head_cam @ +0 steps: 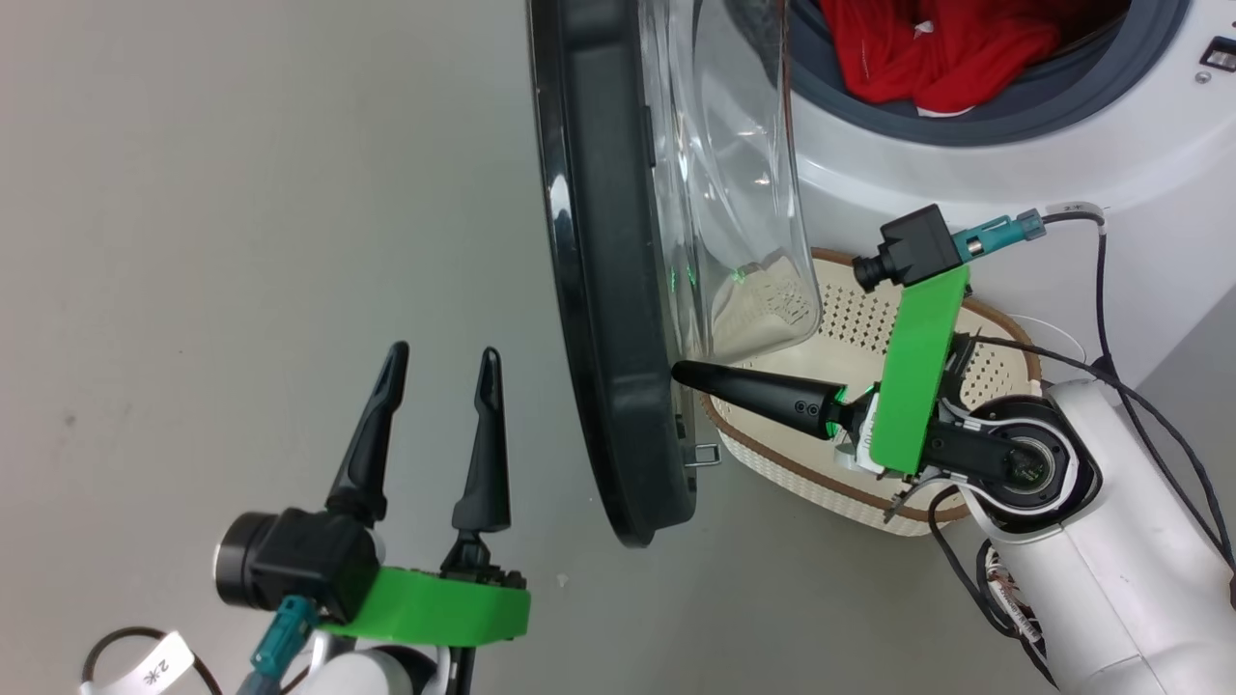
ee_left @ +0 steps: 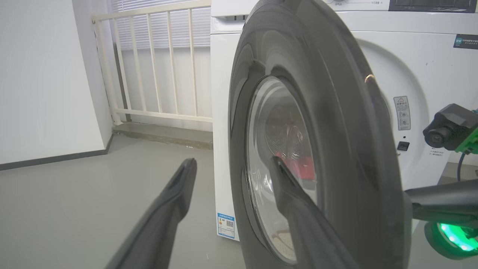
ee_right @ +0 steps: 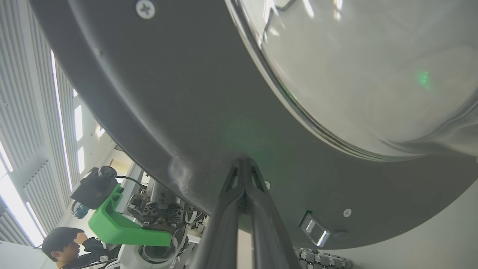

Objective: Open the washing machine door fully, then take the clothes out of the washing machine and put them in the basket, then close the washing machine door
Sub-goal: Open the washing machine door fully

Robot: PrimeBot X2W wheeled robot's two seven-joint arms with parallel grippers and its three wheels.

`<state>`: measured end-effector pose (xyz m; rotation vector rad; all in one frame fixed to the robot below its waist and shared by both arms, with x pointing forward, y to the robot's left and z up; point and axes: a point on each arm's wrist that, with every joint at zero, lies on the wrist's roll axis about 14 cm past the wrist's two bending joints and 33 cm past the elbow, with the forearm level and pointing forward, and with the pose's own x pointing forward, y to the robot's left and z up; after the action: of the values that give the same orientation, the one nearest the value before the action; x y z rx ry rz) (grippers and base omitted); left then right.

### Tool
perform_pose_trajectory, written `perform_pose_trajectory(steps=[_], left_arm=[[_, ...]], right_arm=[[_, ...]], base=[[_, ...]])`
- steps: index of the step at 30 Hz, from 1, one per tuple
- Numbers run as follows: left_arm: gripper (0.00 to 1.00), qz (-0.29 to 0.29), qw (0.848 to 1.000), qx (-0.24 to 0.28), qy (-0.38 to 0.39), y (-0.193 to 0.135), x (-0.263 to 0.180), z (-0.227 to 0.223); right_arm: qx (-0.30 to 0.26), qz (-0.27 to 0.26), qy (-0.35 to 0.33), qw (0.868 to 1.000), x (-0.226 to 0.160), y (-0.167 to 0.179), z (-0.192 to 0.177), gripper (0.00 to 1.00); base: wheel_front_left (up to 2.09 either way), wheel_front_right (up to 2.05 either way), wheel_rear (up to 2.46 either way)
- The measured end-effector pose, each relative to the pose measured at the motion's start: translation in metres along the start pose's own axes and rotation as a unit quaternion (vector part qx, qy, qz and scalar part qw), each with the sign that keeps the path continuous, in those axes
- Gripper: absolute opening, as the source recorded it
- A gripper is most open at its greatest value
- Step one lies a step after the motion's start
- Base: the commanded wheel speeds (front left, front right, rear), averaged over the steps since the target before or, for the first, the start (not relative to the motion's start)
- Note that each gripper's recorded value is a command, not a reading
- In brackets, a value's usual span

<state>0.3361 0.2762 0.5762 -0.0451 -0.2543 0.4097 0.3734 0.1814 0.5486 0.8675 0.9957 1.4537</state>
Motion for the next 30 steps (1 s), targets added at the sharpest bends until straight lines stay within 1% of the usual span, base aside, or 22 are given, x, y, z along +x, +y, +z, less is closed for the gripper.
perform_pose_trajectory(steps=[3, 7, 9, 11, 12, 13, 14, 16, 18, 21, 24, 30], left_arm=[[1.00, 0.003, 1.000, -0.001, 0.005, 0.001, -0.004, -0.003], [1.00, 0.004, 1.000, -0.005, 0.006, 0.002, -0.004, -0.003], [1.00, 0.005, 1.000, -0.005, 0.006, 0.003, -0.004, -0.003], [1.00, 0.005, 1.000, -0.005, 0.006, 0.003, -0.004, -0.003], [1.00, 0.005, 1.000, -0.005, 0.006, 0.003, -0.004, -0.003], [1.00, 0.005, 1.000, -0.006, 0.007, 0.003, -0.004, -0.003], [1.00, 0.005, 1.000, -0.006, 0.007, 0.003, -0.004, -0.004], [1.00, 0.005, 1.000, -0.006, 0.008, 0.003, -0.004, -0.004], [1.00, 0.004, 1.000, -0.008, 0.009, 0.002, -0.004, -0.005], [1.00, 0.004, 1.000, -0.008, 0.008, 0.002, -0.003, -0.005], [1.00, 0.002, 1.000, -0.010, 0.005, 0.001, -0.002, -0.003], [1.00, 0.000, 1.000, -0.012, -0.006, 0.000, -0.001, 0.004]], right_arm=[[-0.015, -0.013, -0.007, 1.000, -0.001, -0.002, 0.003, 0.00], [-0.061, -0.052, -0.027, 0.996, -0.006, -0.010, 0.009, 0.00], [-0.079, -0.071, -0.038, 0.994, -0.009, -0.016, 0.009, 0.20], [-0.093, -0.083, -0.048, 0.991, -0.012, -0.020, 0.009, 0.42], [-0.105, -0.092, -0.054, 0.989, -0.014, -0.022, 0.011, 0.49], [-0.120, -0.101, -0.059, 0.986, -0.015, -0.023, 0.012, 0.85], [-0.153, -0.121, -0.078, 0.978, -0.021, -0.026, 0.019, 1.00], [-0.188, -0.145, -0.094, 0.967, -0.027, -0.031, 0.025, 1.00], [-0.229, -0.168, -0.110, 0.953, -0.034, -0.034, 0.032, 1.00], [-0.291, -0.198, -0.131, 0.927, -0.043, -0.036, 0.040, 1.00], [-0.350, -0.223, -0.146, 0.898, -0.051, -0.037, 0.046, 1.00], [-0.412, -0.260, -0.177, 0.855, -0.068, -0.043, 0.046, 1.00]], base=[[0.00, 0.00, 0.00], [0.00, 0.00, 0.00], [0.00, 0.00, 0.00], [0.00, 0.00, 0.00], [0.00, 0.00, 0.00], [0.00, 0.00, 0.00], [0.00, 0.00, 0.00], [0.00, 0.00, 0.00], [0.00, 0.00, 0.00], [0.00, 0.00, 0.00], [0.00, 0.00, 0.00], [0.00, 0.00, 0.00]])
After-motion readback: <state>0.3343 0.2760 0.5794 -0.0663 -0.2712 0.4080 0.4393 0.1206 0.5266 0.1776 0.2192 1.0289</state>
